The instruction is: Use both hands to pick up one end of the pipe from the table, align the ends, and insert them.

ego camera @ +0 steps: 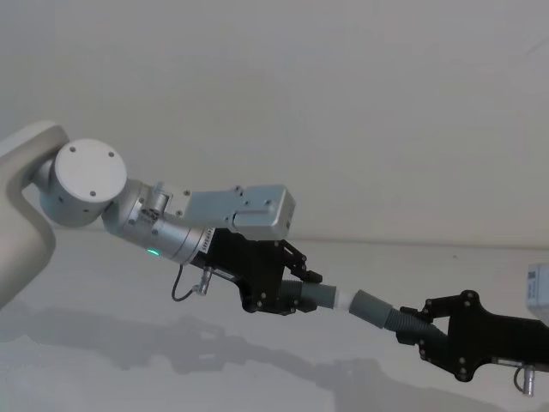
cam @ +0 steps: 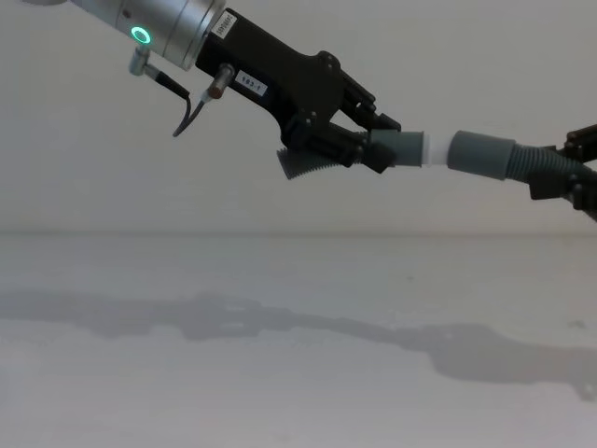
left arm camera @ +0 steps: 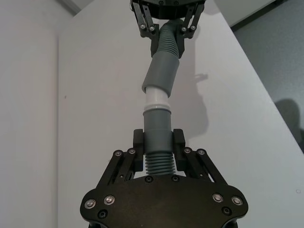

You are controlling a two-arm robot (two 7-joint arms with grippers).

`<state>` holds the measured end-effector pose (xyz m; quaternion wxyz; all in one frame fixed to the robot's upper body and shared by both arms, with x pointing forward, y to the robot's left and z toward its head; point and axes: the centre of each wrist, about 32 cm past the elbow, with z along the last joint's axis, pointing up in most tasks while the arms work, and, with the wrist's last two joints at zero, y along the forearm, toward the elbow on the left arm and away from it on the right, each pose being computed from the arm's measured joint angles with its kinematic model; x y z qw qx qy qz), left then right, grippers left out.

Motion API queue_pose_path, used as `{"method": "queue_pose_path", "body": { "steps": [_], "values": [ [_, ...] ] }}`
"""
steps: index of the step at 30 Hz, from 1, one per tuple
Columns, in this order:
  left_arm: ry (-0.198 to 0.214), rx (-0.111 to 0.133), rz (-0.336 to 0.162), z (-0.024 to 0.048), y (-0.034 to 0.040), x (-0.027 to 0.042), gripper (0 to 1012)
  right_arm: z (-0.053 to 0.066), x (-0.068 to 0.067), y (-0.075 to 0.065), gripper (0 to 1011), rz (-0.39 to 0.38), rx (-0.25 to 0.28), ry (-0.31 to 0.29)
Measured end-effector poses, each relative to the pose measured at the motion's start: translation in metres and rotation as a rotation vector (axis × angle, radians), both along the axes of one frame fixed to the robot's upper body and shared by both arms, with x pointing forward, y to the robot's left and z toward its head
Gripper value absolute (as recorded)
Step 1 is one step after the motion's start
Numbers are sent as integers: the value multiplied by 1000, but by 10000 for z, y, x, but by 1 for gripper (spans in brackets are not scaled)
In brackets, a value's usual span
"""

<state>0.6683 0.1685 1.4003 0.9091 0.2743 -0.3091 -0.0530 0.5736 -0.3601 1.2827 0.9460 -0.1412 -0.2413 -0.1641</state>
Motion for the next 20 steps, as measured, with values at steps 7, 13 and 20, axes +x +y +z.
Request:
{"method": "queue_pose_path", "body": {
  "steps": [7, 13, 20],
  "values": [
    [-2, -6, -24, 3, -19, 20, 328, 0, -14, 5, 242, 11, -8, -13],
    [-3, -10, -40, 2, -33, 32, 328, 0, -23, 12, 242, 21, -13, -22],
    [-4, -12, -49, 4, -44, 37, 328, 1, -27, 16, 242, 25, -15, -25]
  ]
}}
